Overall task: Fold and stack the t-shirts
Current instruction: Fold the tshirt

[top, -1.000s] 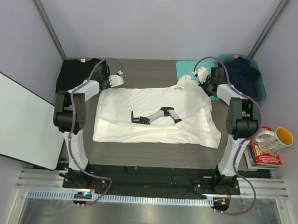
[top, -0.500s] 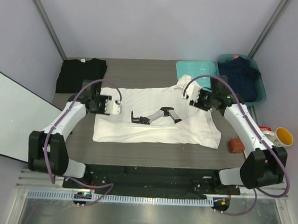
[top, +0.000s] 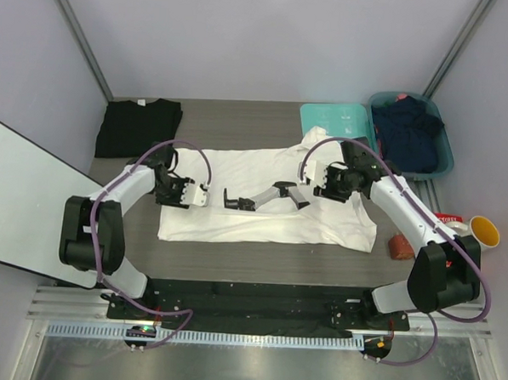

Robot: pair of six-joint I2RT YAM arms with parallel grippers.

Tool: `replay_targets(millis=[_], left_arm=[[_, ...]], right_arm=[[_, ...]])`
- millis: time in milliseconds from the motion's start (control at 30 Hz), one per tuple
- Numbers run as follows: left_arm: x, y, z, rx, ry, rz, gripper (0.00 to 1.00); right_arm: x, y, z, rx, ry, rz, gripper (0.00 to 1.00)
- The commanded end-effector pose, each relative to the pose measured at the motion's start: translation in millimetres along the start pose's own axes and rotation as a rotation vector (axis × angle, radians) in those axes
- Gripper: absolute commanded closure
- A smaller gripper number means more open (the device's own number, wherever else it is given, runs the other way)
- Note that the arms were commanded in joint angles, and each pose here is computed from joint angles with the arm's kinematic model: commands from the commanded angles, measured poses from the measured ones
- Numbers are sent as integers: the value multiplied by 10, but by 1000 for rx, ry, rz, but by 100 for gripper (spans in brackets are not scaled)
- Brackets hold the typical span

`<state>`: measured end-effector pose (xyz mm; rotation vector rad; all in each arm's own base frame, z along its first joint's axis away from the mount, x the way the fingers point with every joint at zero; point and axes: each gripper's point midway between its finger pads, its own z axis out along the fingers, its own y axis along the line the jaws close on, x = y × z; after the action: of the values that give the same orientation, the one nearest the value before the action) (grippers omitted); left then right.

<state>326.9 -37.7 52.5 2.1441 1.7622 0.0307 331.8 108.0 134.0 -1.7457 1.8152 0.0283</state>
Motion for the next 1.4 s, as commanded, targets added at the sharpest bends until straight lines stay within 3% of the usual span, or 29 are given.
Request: replay_targets(millis=[0, 500, 1000, 1167, 1267, 1367], left_arm=[[-19, 150, 25, -23, -9, -17, 57], [-25, 223, 126, -13, -4, -11, 59], [-31, 292, 140, -25, -5, -18, 60], [-31, 311, 135, -30, -5, -20, 61], [-24, 319, 140, -31, -2, -23, 61], [-31, 335, 134, -36, -5, -24, 62]], right_arm=[[-201, 47, 22, -31, -43, -41, 55], [-149, 814, 312, -297, -33, -72, 45], [-6, 672, 733, -221, 4, -21, 45], [9, 639, 814, -217, 9, -16, 48], [29, 652, 833, -222, 15, -18, 56], [55, 682, 848, -233, 21, -25, 70]])
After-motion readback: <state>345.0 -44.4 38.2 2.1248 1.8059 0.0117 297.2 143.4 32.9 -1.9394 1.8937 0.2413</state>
